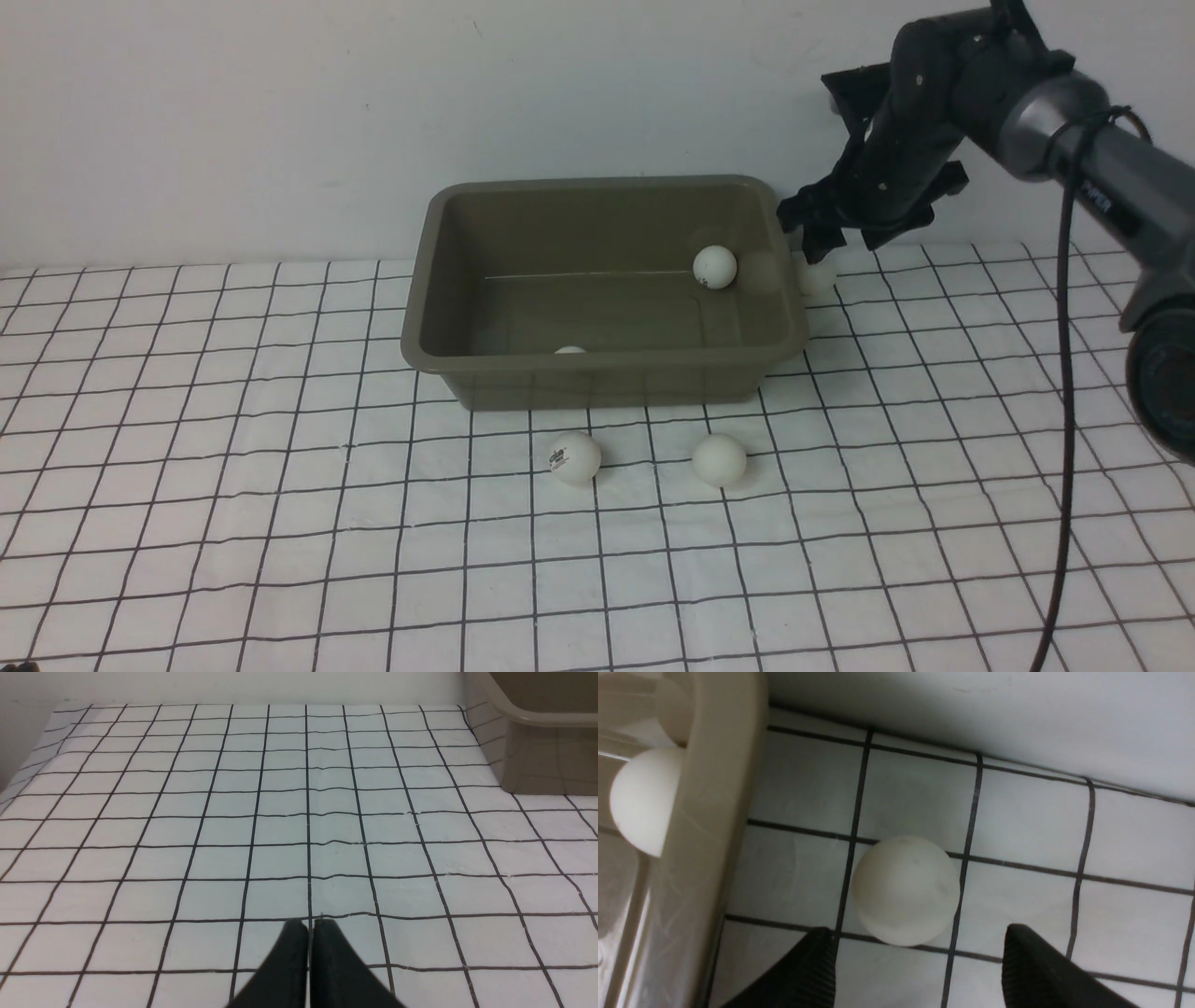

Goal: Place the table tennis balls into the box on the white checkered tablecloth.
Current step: 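Reach for and grasp a ping pong ball on the table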

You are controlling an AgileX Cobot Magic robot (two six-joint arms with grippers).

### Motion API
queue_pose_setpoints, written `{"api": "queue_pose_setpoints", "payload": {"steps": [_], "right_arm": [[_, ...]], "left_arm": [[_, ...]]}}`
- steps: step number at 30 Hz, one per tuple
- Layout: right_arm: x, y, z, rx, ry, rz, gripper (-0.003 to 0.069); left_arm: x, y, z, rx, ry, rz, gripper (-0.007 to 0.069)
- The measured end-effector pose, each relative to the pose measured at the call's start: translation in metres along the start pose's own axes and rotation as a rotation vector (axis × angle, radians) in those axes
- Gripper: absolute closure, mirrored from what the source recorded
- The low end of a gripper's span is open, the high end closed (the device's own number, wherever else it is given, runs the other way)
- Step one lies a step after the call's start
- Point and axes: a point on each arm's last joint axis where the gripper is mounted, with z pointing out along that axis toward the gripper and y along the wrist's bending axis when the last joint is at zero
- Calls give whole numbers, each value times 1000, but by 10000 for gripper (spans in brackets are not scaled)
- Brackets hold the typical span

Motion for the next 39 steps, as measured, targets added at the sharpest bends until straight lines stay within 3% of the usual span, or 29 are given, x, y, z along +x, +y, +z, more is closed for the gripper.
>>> {"api": "queue_pose_setpoints", "payload": {"steps": [39], "right_arm": [[3,2,34,-11,-53,12,218]], "left_arm": [[0,0,0,0,0,0,629]]}}
